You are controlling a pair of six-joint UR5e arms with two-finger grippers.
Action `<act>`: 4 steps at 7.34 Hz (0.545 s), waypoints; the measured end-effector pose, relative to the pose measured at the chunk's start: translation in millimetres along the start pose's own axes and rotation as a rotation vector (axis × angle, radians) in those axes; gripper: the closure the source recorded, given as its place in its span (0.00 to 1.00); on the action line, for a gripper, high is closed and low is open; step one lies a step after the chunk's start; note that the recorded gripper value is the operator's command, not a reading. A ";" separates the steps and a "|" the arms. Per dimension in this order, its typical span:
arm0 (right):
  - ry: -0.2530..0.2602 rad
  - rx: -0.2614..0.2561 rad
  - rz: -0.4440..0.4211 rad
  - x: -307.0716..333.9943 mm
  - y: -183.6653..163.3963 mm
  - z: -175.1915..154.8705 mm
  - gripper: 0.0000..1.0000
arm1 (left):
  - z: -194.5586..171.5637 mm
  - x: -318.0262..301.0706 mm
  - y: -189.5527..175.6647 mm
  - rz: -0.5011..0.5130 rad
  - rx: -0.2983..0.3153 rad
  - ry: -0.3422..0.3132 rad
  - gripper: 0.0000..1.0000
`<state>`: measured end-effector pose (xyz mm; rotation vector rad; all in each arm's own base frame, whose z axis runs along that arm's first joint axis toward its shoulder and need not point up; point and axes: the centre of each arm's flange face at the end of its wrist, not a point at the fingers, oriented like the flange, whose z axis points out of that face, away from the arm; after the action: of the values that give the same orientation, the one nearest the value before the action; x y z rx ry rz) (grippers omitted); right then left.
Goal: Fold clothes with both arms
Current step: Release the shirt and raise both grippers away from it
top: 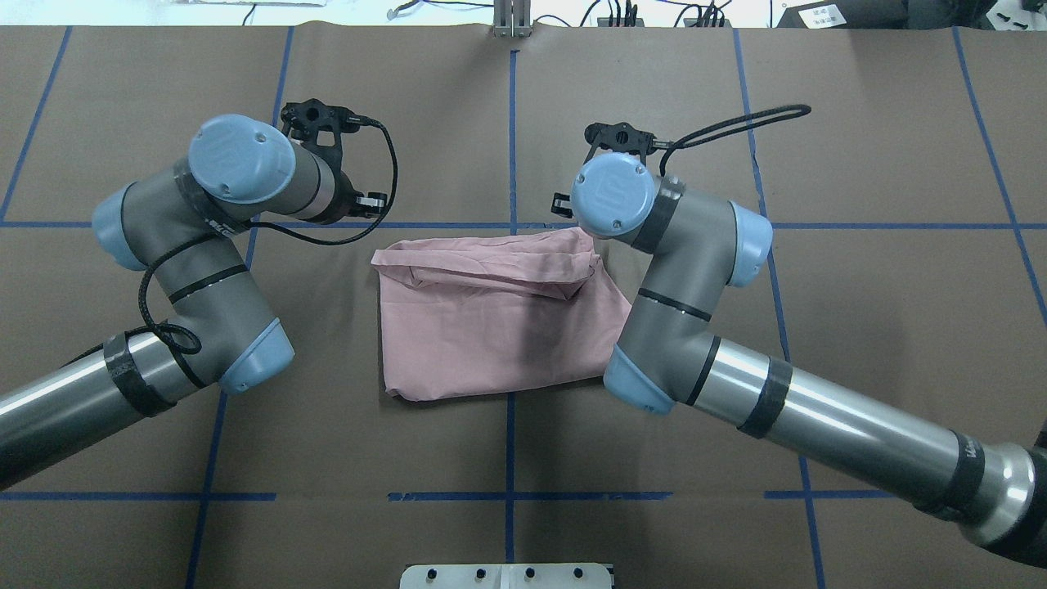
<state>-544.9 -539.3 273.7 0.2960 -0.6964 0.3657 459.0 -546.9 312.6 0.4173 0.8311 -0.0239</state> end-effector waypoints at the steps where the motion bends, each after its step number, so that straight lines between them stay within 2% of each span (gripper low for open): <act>1: -0.018 -0.047 -0.028 4.8 -15.3 -2.6 0.00 | -0.9 -7.5 -5.9 0.031 -0.009 0.015 0.00; 2: -0.035 -0.067 -0.042 6.8 -21.1 -8.6 0.00 | -3.3 -9.7 -7.1 0.048 -0.021 0.030 0.00; 4: -0.057 -0.077 -0.051 12.0 -21.4 -20.8 0.00 | -10.5 -8.4 -7.3 0.059 -0.024 0.048 0.00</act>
<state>-515.7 -547.8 263.5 0.2516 -0.7562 0.2825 444.4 -550.9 309.9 0.4211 0.8651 0.0503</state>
